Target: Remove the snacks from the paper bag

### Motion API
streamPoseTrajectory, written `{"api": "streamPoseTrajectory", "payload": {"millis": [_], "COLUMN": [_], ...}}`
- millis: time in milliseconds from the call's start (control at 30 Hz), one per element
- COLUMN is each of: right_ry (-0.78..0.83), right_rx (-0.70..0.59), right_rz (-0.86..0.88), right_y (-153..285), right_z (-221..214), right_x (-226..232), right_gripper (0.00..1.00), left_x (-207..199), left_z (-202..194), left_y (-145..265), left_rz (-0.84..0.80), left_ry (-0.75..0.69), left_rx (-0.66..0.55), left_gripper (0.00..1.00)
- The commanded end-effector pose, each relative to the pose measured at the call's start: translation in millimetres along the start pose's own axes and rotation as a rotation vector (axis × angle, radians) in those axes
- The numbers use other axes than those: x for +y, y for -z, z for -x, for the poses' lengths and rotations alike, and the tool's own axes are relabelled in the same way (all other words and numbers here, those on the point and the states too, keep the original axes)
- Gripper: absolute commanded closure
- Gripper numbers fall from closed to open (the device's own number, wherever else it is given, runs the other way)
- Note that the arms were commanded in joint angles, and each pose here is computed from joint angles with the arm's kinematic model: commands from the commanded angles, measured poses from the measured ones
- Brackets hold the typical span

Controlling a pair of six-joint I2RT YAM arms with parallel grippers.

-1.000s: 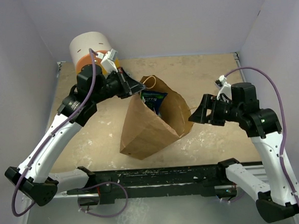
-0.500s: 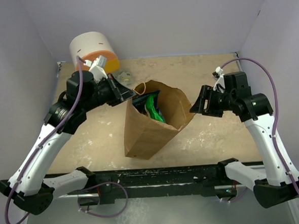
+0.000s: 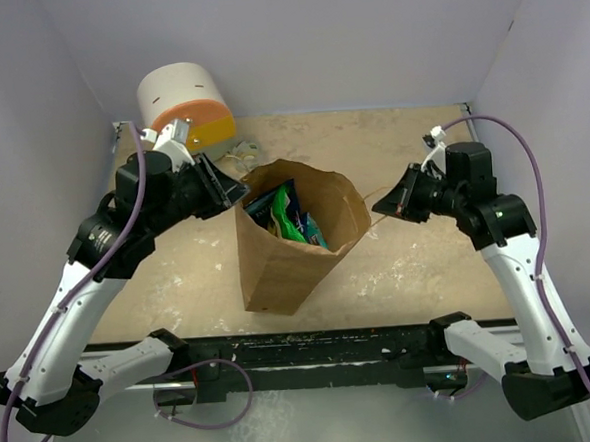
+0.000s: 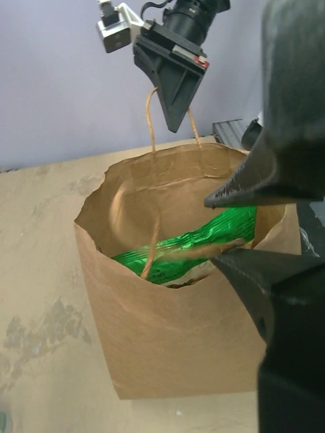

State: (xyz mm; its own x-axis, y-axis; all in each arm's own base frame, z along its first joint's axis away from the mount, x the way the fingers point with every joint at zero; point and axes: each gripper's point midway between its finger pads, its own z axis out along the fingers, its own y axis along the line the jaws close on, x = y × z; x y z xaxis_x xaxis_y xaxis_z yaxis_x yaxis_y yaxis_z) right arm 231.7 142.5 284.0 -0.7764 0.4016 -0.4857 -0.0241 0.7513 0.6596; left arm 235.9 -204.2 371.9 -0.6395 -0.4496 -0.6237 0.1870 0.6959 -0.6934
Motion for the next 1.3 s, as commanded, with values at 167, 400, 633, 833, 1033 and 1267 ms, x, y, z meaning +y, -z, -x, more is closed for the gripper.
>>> {"api": "streamPoseTrajectory", "payload": {"millis": [167, 400, 633, 833, 1033, 1267], "right_ry": [0.084, 0.109, 0.132, 0.146, 0.149, 0.146], "right_rx": [-0.056, -0.083, -0.057, -0.061, -0.062, -0.050], "right_rz": [0.277, 0.257, 0.261, 0.257, 0.259, 0.262], "right_y": [-3, -4, -8, -12, -15, -19], "right_z": [25, 30, 29, 32, 34, 33], "right_x": [55, 52, 52, 51, 51, 51], "right_gripper": [1.00, 1.00, 1.00, 1.00, 1.00, 1.00], "left_x": [39, 48, 67, 74, 88, 103], "left_z": [19, 29, 34, 31, 35, 53], "left_y": [52, 62, 47, 53, 74, 62], "left_rz": [0.301, 0.407, 0.549, 0.598, 0.666, 0.754], "left_ry": [-0.076, -0.155, -0.270, -0.254, -0.222, -0.263], "left_rx": [-0.029, -0.009, 0.078, 0.091, 0.021, -0.059], "left_gripper": [0.31, 0.08, 0.16, 0.19, 0.13, 0.23]}}
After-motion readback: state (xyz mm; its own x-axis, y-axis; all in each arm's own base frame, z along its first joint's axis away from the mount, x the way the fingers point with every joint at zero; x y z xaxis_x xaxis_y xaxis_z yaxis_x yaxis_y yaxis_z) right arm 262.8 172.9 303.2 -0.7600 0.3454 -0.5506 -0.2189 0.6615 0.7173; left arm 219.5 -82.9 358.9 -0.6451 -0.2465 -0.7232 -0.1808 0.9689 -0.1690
